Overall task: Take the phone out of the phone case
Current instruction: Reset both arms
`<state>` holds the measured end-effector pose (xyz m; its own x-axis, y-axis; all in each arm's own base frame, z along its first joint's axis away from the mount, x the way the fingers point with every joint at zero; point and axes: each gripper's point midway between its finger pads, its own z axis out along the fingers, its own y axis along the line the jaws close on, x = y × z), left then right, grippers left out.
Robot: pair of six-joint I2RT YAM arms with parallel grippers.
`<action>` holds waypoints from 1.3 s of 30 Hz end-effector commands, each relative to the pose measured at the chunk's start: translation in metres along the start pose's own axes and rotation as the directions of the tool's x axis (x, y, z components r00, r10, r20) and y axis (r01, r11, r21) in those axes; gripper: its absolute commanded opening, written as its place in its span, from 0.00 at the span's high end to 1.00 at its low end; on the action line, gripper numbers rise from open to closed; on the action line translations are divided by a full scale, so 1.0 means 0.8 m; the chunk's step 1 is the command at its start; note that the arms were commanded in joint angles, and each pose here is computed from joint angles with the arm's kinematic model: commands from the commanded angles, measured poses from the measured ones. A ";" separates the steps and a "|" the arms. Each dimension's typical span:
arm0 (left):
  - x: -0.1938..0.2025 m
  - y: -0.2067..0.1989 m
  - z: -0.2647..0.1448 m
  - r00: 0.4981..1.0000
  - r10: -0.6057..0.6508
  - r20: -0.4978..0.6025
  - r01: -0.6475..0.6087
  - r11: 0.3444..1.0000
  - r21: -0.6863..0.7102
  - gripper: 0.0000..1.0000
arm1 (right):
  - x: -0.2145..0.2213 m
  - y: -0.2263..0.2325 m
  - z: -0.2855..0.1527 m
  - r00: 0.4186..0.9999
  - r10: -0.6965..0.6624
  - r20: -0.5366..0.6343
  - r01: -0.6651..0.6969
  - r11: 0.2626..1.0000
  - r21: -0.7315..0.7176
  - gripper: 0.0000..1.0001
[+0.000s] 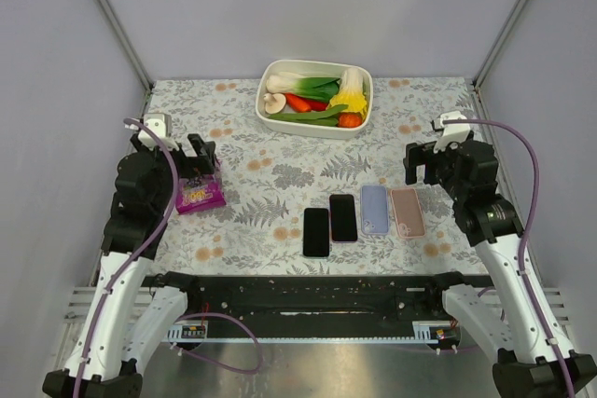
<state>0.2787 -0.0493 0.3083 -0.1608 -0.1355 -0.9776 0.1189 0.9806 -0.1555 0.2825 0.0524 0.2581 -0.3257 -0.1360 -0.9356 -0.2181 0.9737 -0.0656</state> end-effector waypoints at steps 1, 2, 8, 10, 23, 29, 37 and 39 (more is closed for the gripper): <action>-0.037 0.003 0.013 0.995 0.030 0.096 -0.029 0.999 -0.016 0.01 | -0.047 0.008 -0.009 0.996 0.024 0.081 -0.021 0.999 -0.036 0.00; -0.042 0.001 0.015 0.994 0.042 0.102 -0.042 0.999 -0.009 0.01 | -0.045 0.008 -0.005 0.996 0.032 0.078 -0.029 0.999 -0.036 0.00; -0.056 -0.002 0.023 0.991 0.035 0.133 -0.035 0.999 -0.006 0.01 | -0.030 0.003 0.007 0.997 0.024 0.079 -0.023 1.000 -0.010 0.01; -0.049 -0.001 0.026 0.992 0.031 0.125 -0.031 1.000 -0.005 0.01 | -0.027 0.001 0.006 0.997 0.013 0.080 -0.013 1.000 -0.002 0.01; -0.012 0.001 0.032 0.995 0.035 0.099 -0.036 0.999 0.008 0.01 | -0.004 -0.009 0.011 0.996 -0.055 0.070 0.052 0.998 0.041 0.00; -0.003 0.007 0.033 0.992 0.050 0.117 -0.049 0.999 -0.005 0.01 | -0.003 -0.009 0.012 0.996 -0.050 0.074 0.047 0.998 0.041 0.00; 0.010 0.004 0.037 0.993 0.022 0.116 -0.024 1.000 0.015 0.01 | 0.001 -0.005 0.012 0.996 -0.044 0.074 0.042 0.999 0.027 0.00; 0.013 0.004 0.038 0.993 0.014 0.118 -0.017 1.000 0.021 0.01 | 0.002 -0.008 0.012 0.996 -0.048 0.070 0.045 0.998 0.036 0.01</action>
<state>0.3042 -0.0503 0.2766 -0.1225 -0.1068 -0.9867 0.1227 0.9849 -0.1219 0.2893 0.0487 0.2441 -0.2939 -0.1666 -0.9412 -0.2090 0.9721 -0.1068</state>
